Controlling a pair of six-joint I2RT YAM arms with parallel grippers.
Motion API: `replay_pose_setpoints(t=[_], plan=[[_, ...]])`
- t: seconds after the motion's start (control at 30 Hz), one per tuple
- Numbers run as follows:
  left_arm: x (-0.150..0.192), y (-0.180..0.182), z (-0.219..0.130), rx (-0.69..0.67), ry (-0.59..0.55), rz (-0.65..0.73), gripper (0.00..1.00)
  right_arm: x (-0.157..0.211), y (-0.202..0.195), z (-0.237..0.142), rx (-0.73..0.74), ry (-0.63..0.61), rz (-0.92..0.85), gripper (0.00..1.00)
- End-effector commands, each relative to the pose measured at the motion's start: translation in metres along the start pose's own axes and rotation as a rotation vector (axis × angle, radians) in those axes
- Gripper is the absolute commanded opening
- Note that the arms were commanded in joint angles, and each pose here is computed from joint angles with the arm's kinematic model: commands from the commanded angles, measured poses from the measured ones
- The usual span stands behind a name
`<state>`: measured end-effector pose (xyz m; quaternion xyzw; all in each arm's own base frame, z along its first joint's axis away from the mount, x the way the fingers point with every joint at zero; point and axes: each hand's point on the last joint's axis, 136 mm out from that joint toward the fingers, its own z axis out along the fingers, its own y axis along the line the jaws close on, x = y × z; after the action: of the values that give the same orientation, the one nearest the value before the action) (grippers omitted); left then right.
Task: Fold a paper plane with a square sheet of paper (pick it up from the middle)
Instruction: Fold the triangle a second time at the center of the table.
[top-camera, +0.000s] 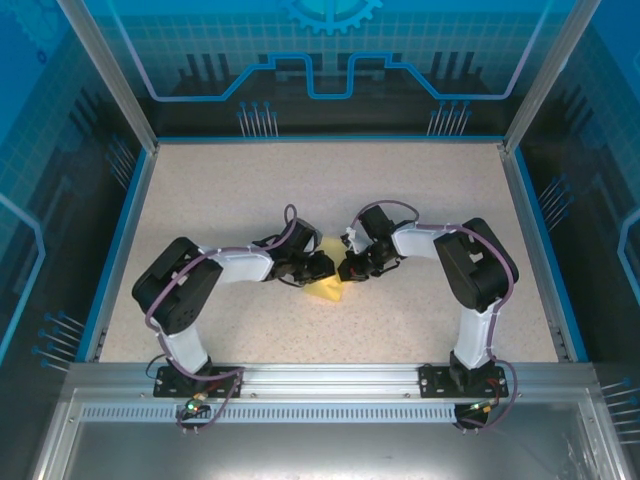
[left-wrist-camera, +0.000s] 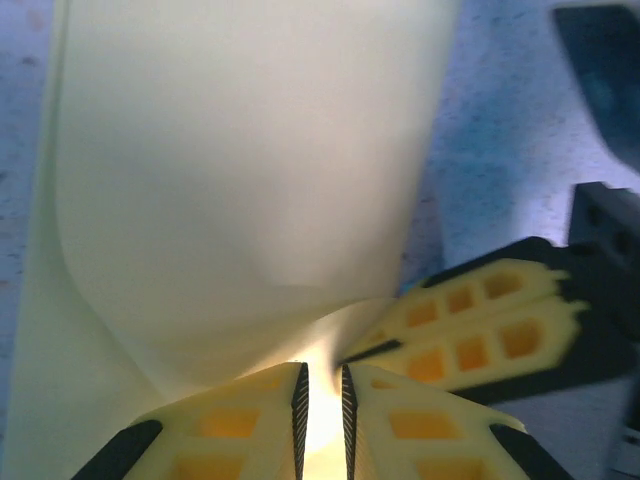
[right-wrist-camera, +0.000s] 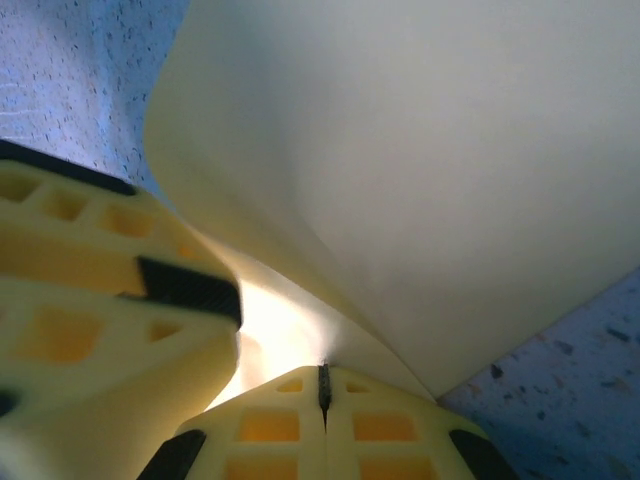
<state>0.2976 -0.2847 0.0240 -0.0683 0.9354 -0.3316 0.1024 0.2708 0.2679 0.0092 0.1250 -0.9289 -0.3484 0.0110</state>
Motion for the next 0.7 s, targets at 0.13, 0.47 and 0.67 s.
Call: replay_pose_setpoints(t=[0.13, 0.47, 0.67], plan=[[-0.008, 0.027, 0.007, -0.074, -0.030, -0.074, 0.19, 0.034, -0.048, 0.013, 0.189, 0.130, 0.076, 0.04], [-0.027, 0.049, -0.006, -0.095, -0.095, -0.139, 0.20, 0.046, -0.066, 0.014, 0.268, 0.172, 0.096, 0.04], [-0.046, 0.049, -0.022, -0.124, -0.147, -0.118, 0.20, 0.042, -0.063, 0.011, 0.263, 0.153, 0.085, 0.04]])
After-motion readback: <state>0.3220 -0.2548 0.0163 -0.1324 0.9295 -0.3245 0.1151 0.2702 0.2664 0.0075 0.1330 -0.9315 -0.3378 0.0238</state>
